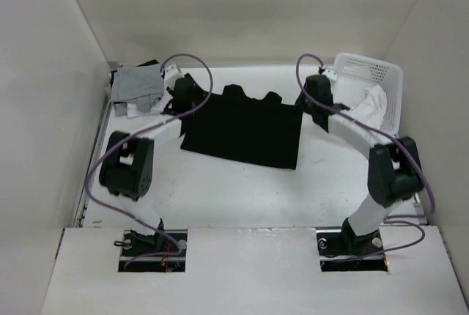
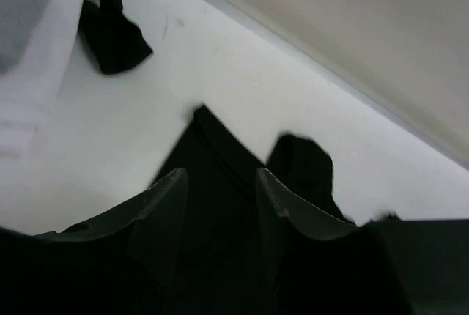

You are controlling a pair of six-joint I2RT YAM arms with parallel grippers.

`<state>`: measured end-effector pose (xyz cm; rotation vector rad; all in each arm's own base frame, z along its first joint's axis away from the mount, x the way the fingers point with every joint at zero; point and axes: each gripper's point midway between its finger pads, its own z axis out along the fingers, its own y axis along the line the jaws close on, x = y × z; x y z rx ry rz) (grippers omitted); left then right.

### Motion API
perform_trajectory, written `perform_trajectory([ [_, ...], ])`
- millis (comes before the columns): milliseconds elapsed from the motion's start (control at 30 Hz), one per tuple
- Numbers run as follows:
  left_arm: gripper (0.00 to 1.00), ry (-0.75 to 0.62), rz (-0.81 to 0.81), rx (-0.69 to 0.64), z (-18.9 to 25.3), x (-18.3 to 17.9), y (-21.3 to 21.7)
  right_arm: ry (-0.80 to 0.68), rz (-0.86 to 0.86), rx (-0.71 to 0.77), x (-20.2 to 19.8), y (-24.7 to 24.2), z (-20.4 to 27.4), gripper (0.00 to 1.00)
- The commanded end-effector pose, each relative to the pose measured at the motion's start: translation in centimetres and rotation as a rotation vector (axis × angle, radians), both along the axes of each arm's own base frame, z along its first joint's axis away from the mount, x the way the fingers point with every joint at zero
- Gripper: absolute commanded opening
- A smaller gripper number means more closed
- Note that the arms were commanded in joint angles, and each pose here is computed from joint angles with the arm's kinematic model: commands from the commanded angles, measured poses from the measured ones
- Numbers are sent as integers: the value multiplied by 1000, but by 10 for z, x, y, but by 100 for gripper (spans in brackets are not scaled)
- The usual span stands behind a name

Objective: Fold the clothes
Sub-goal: Fold the tank top

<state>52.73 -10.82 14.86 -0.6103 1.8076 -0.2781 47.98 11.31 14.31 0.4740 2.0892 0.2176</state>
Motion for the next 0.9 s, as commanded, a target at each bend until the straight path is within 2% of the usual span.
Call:
perform_trajectory([
  [0,40,-127,-53,-46,35,-56,-17,-136,47,44,-45,29,31,27],
  [33,40,-103,-45,-45,22,-75,-12,-129,62,80,-63,36,23,10],
  [67,39,-72,-37,-46,7,-96,-5,-107,83,118,-84,43,11,0],
  [167,36,21,-10,-76,-31,-150,17,-61,129,174,-139,50,-18,0],
  [233,36,88,7,-107,-53,-177,27,-40,135,195,-167,48,-32,11],
  [300,37,148,7,-139,-71,-196,34,-10,122,220,-191,43,-49,28],
  [433,41,190,3,-200,-87,-205,42,48,90,250,-215,33,-71,43],
  [633,43,227,6,-244,-104,-192,42,93,68,241,-215,23,-85,49],
  [867,41,208,9,-280,-108,-183,39,143,101,258,-209,38,-103,47],
])
